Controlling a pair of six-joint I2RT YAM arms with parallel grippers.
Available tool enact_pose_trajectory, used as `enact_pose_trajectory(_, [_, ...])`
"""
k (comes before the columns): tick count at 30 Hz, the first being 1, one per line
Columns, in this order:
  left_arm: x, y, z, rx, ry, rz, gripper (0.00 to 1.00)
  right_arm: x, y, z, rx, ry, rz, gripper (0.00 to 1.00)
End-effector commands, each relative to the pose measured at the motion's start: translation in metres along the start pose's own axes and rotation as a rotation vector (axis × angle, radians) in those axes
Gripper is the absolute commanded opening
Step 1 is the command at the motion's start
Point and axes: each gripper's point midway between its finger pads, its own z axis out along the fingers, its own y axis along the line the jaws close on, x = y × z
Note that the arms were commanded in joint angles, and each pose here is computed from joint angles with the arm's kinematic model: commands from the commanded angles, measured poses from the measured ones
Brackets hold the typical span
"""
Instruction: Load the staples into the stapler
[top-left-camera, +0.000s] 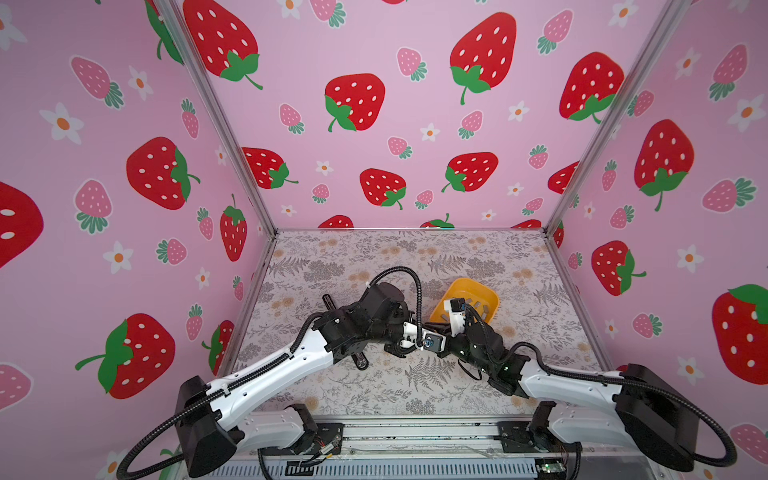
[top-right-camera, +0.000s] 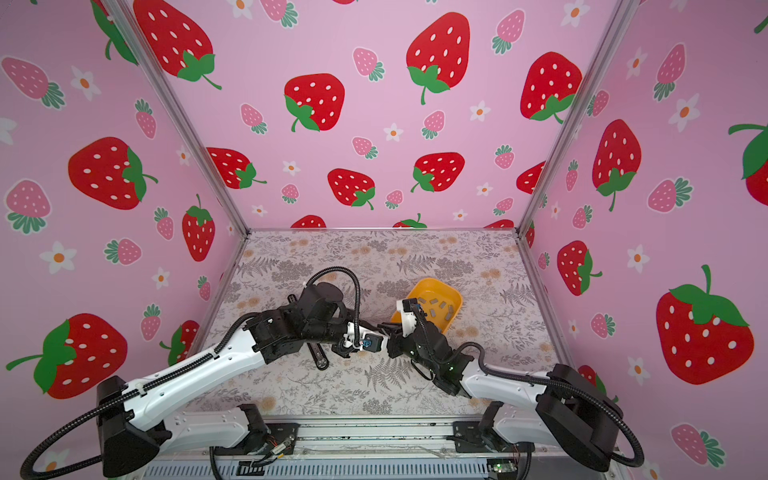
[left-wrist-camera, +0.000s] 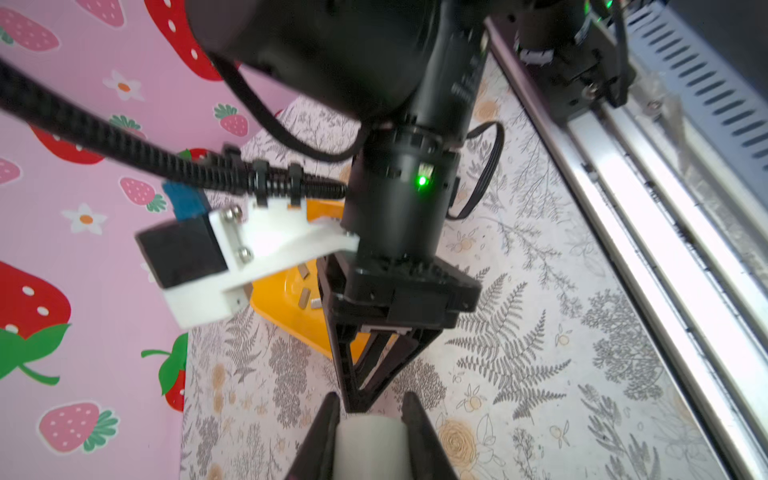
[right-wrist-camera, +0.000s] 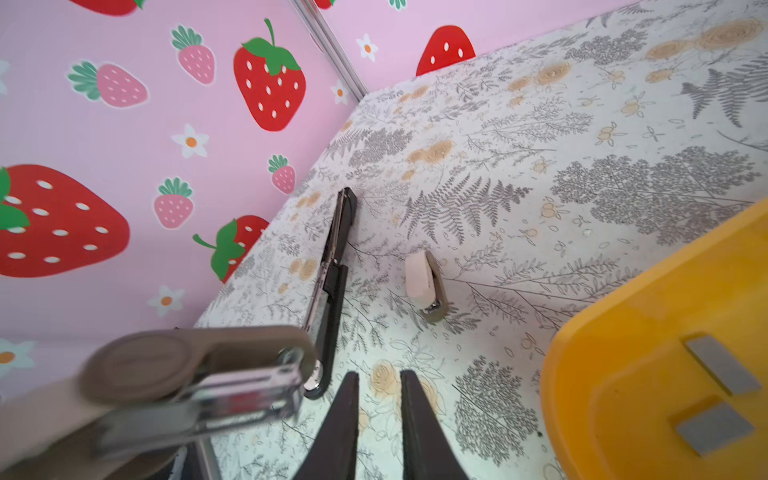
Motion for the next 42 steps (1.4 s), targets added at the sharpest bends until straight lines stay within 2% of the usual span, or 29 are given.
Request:
enact_pose_trajectory(1, [-0.03,0.015,-0.012,-0.025,-0.126,0.01,0.0,-0.006,-0.002,0.0,0.016,-0.016,-0.008,0.26])
enact_pose_trajectory(9, [-0.018,0.033,-0.018,-0.071,-0.115,-0.05,0.0,-0.019,-0.017,-0.015,0.116,-0.067,-0.068,0.31])
enact_pose_trajectory(13, [-0.014,0.043,-0.024,-0.095,-0.127,-0.085,0.0,-0.04,-0.024,-0.04,0.177,-0.175,-0.219,0.36])
enact_pose_trajectory(15, [-0.014,0.045,-0.026,-0.098,-0.139,-0.093,0.0,-0.048,-0.016,-0.052,0.144,-0.228,-0.33,0.37])
enact_pose_trajectory(16, [-0.014,0.046,-0.026,-0.098,-0.141,-0.095,0.0,-0.051,-0.007,-0.059,0.103,-0.253,-0.386,0.4])
enact_pose_trajectory(20, [-0.011,0.049,-0.028,-0.092,-0.145,-0.115,0.0,-0.048,0.024,-0.076,-0.063,-0.325,-0.614,0.64])
enact_pose_trajectory(25, [-0.01,0.053,-0.036,-0.109,-0.148,-0.122,0.0,-0.066,0.042,-0.091,-0.1,-0.464,-0.75,0.75])
enact_pose_trajectory(28, [-0.008,0.048,-0.036,-0.105,-0.139,-0.101,0.0,-0.063,0.064,-0.088,-0.201,-0.453,-0.838,0.77])
enact_pose_trajectory(32, [-0.015,0.041,-0.039,-0.061,-0.166,-0.075,0.0,-0.036,0.066,-0.073,-0.275,-0.294,-0.834,0.82])
enact_pose_trajectory(34, [-0.019,0.035,-0.039,-0.044,-0.183,-0.063,0.0,-0.028,0.062,-0.071,-0.272,-0.292,-0.824,0.87])
enact_pose_trajectory(37, [-0.021,0.028,-0.037,-0.023,-0.196,-0.036,0.0,-0.034,0.069,-0.063,-0.248,-0.238,-0.793,0.82])
enact_pose_trajectory(42, [-0.022,0.022,-0.035,0.028,-0.202,-0.043,0.0,-0.018,0.082,-0.072,-0.306,-0.259,-0.861,0.85])
